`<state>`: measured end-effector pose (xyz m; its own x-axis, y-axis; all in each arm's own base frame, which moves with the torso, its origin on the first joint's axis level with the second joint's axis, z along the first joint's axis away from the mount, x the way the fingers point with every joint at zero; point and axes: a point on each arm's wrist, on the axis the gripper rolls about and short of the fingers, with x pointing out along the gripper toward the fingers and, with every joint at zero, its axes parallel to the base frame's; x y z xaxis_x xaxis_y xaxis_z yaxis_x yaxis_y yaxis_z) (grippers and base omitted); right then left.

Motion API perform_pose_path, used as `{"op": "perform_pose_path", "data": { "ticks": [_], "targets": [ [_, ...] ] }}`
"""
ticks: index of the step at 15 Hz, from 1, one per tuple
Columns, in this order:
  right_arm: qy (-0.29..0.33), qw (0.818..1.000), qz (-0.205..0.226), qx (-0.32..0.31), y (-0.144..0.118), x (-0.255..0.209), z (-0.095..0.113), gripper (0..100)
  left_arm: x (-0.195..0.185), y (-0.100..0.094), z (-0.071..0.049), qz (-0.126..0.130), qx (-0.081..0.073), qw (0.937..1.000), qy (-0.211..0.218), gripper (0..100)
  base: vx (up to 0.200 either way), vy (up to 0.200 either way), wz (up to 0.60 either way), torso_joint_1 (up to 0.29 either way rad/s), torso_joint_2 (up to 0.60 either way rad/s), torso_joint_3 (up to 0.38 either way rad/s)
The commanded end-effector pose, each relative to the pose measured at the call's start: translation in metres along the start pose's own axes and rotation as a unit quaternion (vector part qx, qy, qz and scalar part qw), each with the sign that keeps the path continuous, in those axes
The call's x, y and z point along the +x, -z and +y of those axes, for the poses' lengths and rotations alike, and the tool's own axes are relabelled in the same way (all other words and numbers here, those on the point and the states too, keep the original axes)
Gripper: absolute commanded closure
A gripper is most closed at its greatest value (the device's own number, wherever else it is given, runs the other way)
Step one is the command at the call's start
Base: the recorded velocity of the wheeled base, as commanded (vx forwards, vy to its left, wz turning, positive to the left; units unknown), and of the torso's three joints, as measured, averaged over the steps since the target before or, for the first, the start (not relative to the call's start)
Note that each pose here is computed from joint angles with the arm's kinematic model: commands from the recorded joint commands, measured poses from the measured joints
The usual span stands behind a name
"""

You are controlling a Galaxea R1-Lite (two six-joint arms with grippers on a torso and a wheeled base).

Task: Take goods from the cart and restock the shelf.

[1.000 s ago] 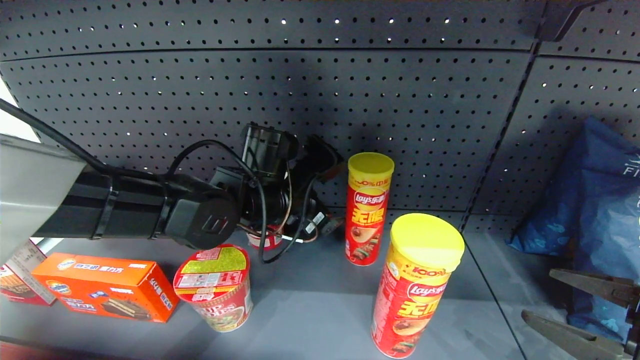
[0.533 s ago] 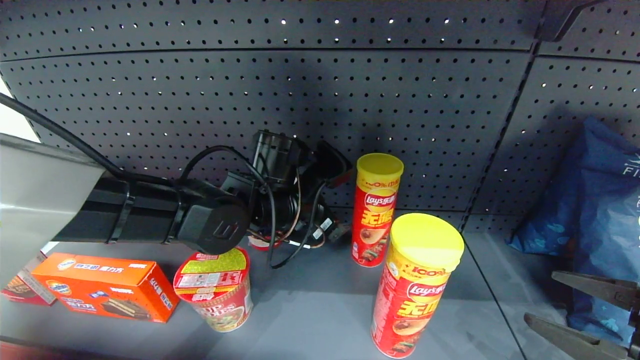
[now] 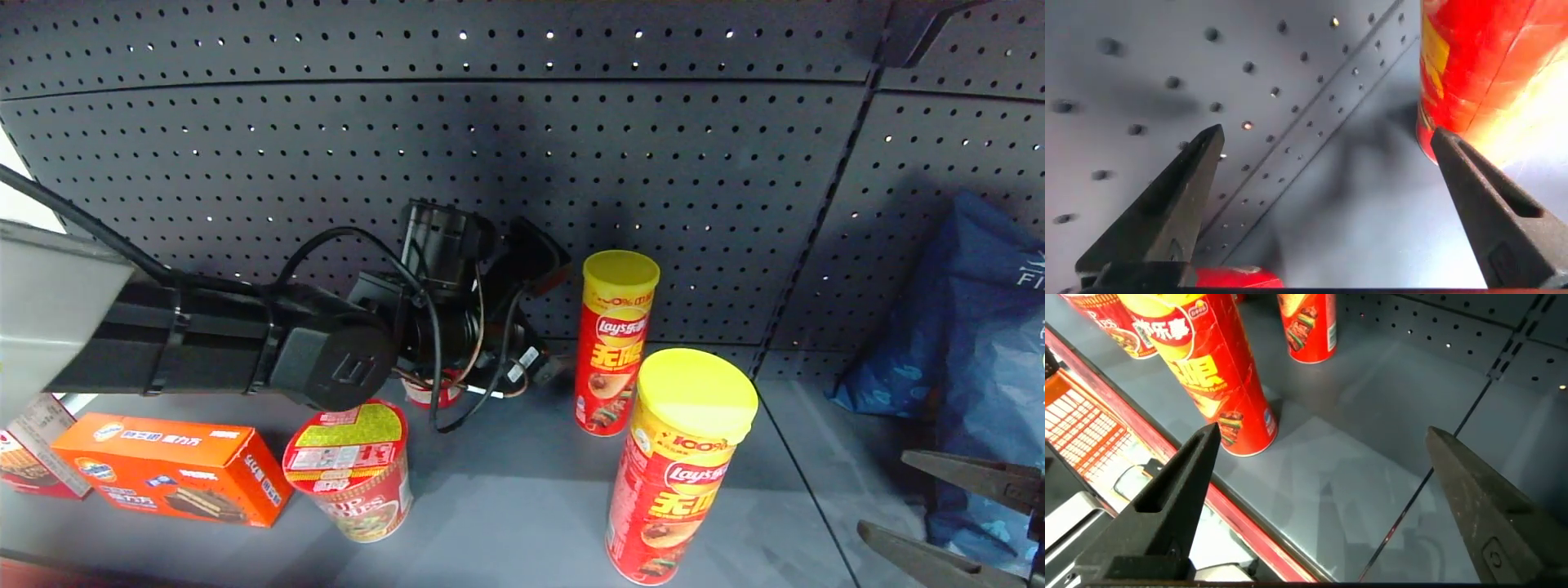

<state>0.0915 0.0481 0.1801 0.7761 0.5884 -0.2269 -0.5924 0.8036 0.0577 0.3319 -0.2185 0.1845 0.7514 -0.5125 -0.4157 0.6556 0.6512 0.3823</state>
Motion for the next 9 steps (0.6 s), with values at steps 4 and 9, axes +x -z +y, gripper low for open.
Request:
{"op": "perform_pose_path", "data": {
  "ticks": [4, 9],
  "targets": [
    [0.047, 0.998, 0.040, 0.001, -0.003, 0.023, -0.006, 0, -0.065, -0.028, 0.032, -0.063, -0.026, 0.9962, -0.054, 0, 0.000, 0.000, 0.00, 0.000, 0.00, 0.000],
    [0.027, 0.996, 0.080, -0.009, -0.001, 0.043, 0.001, 0, -0.117, 0.000, 0.034, -0.066, -0.037, 0.9934, -0.087, 0, 0.000, 0.000, 0.00, 0.000, 0.00, 0.000]
  ]
}}
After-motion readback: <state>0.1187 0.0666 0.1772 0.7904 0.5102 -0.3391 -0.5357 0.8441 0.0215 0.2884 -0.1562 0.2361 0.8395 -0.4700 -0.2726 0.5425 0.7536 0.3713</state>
